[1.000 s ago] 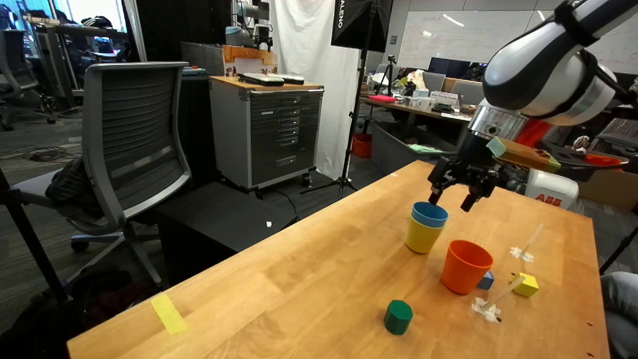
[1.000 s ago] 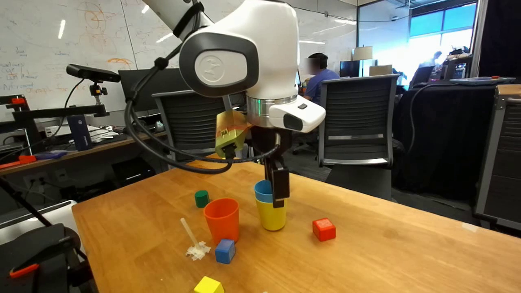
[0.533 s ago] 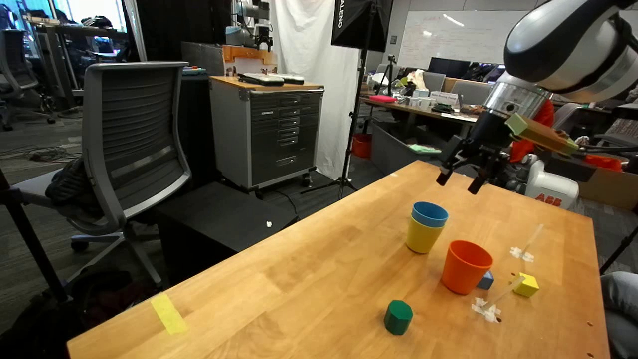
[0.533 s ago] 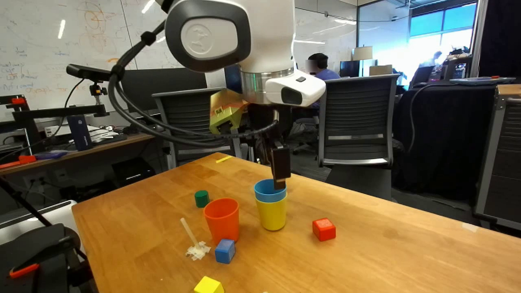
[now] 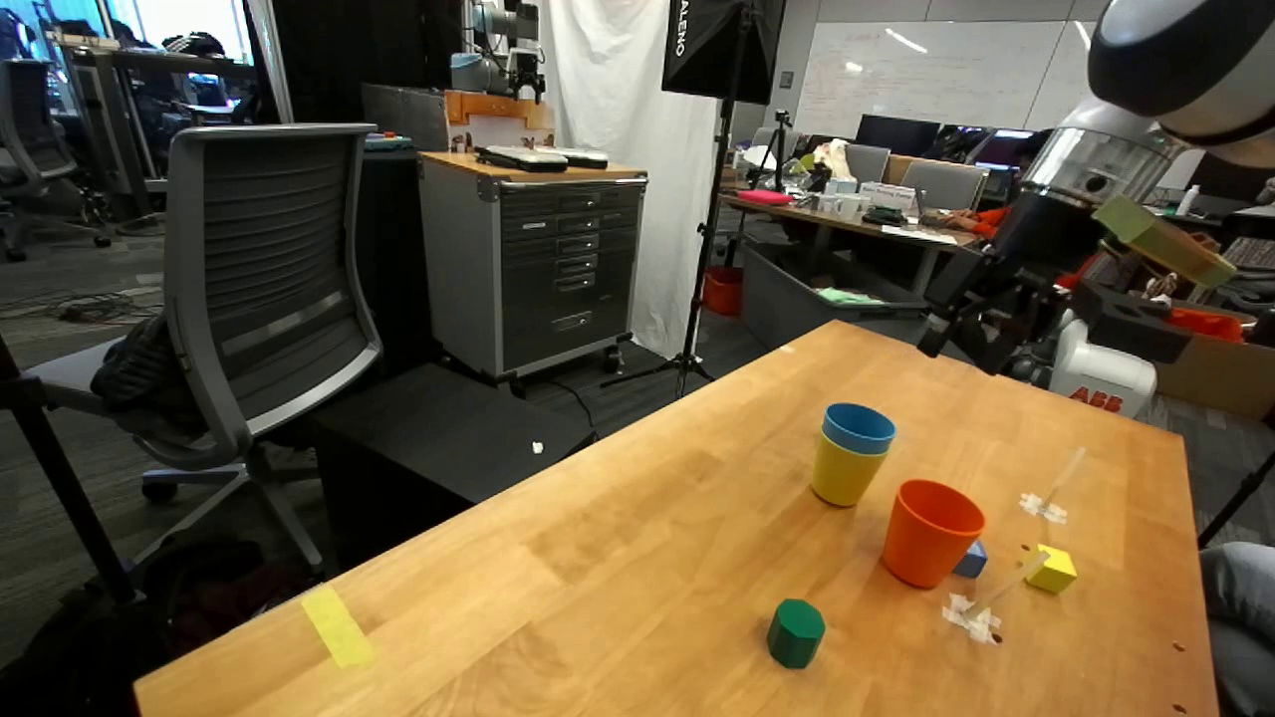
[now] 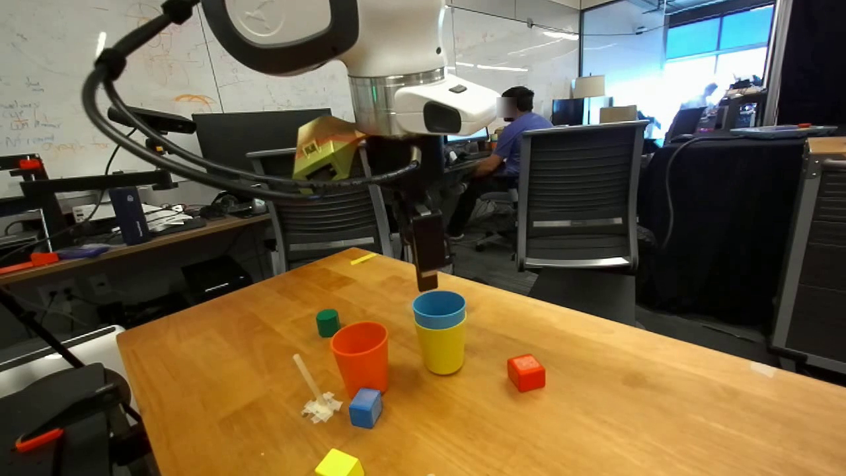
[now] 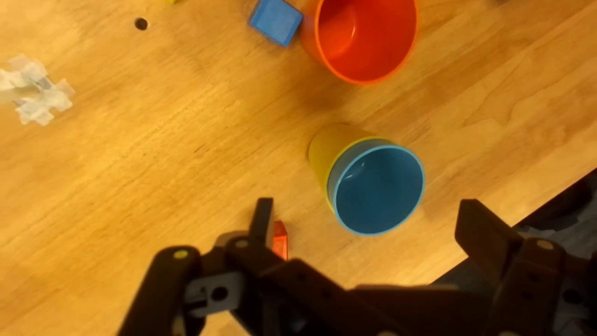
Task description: Stack up the cups
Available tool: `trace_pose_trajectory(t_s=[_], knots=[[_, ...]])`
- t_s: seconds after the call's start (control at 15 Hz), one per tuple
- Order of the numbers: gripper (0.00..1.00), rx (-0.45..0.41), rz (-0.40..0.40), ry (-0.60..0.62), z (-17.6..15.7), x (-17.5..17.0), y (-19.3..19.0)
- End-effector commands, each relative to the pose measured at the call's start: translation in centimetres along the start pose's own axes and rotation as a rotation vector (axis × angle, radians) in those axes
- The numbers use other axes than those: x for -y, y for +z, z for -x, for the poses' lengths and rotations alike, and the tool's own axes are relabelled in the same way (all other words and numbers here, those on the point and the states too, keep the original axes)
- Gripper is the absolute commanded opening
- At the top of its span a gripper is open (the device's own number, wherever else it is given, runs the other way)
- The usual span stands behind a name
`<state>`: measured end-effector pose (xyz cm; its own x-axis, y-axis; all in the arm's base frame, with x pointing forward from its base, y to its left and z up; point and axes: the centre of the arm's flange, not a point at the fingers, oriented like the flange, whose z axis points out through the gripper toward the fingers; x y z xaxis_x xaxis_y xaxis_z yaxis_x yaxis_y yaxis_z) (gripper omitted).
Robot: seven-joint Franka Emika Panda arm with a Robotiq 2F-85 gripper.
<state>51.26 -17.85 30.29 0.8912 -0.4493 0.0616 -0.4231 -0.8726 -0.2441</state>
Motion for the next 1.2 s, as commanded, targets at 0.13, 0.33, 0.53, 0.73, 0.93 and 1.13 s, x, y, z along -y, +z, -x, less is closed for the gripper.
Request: trace_pose_trajectory(t_s=[0.13, 0.33, 0.53, 0.73, 0.93, 1.13], knots=[[1.0, 0.094, 0.015, -0.085, 3.0, -0.3, 1.2], [1.0, 0.14, 0.052, -0.128, 4.2, -0.5, 2.8], [1.0, 0.185, 0.107, -0.172, 5.0, -0.6, 4.6], [1.0, 0.225, 0.165, -0.254, 5.6, -0.6, 6.3], [1.0, 0.228, 0.19, -0.294, 5.7, -0.3, 7.5], [1.0, 0.215, 0.169, -0.295, 5.4, 0.2, 8.4]])
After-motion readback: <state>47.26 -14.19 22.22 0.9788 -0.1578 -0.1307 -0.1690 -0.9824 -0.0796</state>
